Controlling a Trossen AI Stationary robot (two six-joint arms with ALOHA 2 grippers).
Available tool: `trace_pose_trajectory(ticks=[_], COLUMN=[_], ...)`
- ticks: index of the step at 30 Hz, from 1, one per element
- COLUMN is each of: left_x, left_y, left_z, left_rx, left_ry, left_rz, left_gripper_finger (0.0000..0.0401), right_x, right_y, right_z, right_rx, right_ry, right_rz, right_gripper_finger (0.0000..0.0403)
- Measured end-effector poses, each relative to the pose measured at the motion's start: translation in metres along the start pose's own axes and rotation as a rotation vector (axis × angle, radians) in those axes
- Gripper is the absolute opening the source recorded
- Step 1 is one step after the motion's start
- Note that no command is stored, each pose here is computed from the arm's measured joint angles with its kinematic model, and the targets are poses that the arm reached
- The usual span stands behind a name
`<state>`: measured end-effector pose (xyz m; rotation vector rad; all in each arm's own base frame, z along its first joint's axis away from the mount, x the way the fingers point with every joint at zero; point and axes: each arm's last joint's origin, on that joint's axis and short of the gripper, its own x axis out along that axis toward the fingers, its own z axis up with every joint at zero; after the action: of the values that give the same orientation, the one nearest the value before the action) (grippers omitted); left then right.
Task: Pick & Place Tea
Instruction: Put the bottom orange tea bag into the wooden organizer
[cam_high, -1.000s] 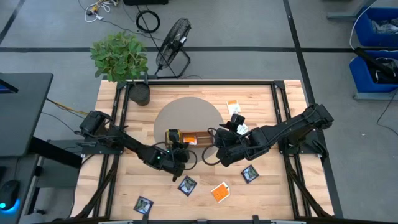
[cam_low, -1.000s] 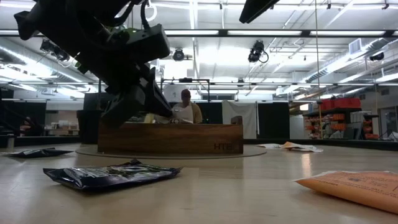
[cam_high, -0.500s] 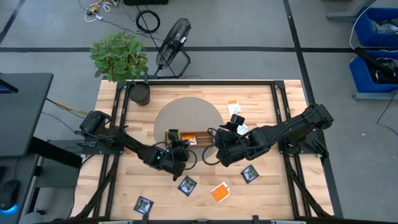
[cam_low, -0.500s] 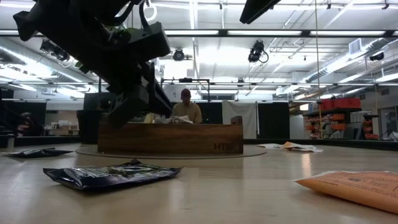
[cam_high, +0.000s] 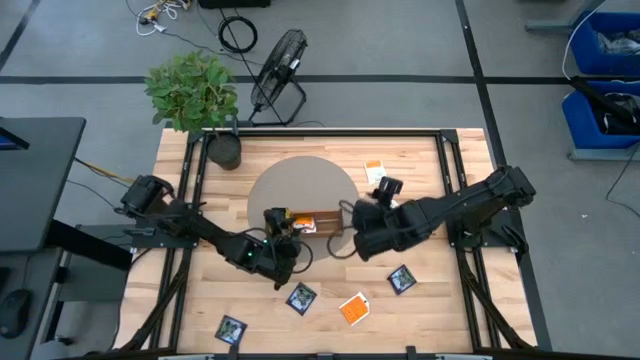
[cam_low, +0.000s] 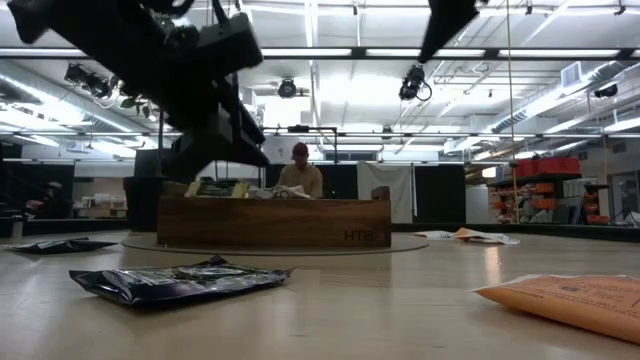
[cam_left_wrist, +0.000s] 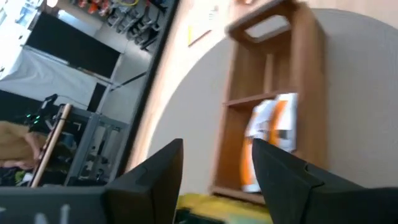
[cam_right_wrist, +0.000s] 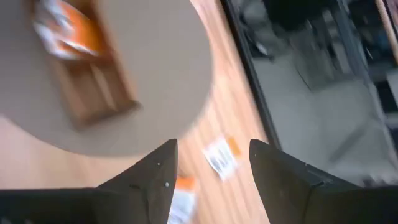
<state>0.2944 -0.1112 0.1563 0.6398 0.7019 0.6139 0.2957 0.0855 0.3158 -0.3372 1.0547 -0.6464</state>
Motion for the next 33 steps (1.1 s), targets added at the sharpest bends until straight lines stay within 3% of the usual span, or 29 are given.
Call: trace_pose_trajectory(ticks=[6, 9, 13, 17, 20, 25, 33], left_x=[-0.012, -0.017, -0.02, -0.02, -0.02, -0.02, -0.02], left_y=[0.02, 0.026, 0.031, 0.032, 0.032, 0.032, 0.032], left_z=[0.002, -0.002, -0.006, -0.007, -0.007, -0.007, -0.007], left_rx=[-0.041, -0.06, -0.085, -0.085, -0.088, -0.089, -0.111], left_ry=[0.004, 0.021, 0.043, 0.049, 0.049, 0.05, 0.048], left_rz=[0.031, 0.031, 0.035, 0.037, 0.037, 0.034, 0.033], left_gripper_finger=[0.0213, 0.021, 0.0209, 0.0209, 0.0209, 0.0209, 0.0208], right_x=[0.014, 0.021, 0.026, 0.018, 0.011, 0.011, 0.03], right_y=[-0.011, -0.01, 0.008, 0.039, 0.062, 0.102, 0.153], right_z=[-0.02, -0.038, -0.055, -0.057, -0.058, -0.064, -0.079], right_rx=[0.017, 0.045, 0.093, 0.085, 0.021, -0.185, -0.37], right_ry=[0.109, 0.149, 0.164, 0.049, -0.061, -0.126, -0.07], right_rz=[-0.067, -0.014, 0.263, 0.569, 0.663, 0.698, 0.776], right_gripper_finger=[0.0207, 0.0207, 0.0207, 0.0207, 0.0207, 0.021, 0.0251])
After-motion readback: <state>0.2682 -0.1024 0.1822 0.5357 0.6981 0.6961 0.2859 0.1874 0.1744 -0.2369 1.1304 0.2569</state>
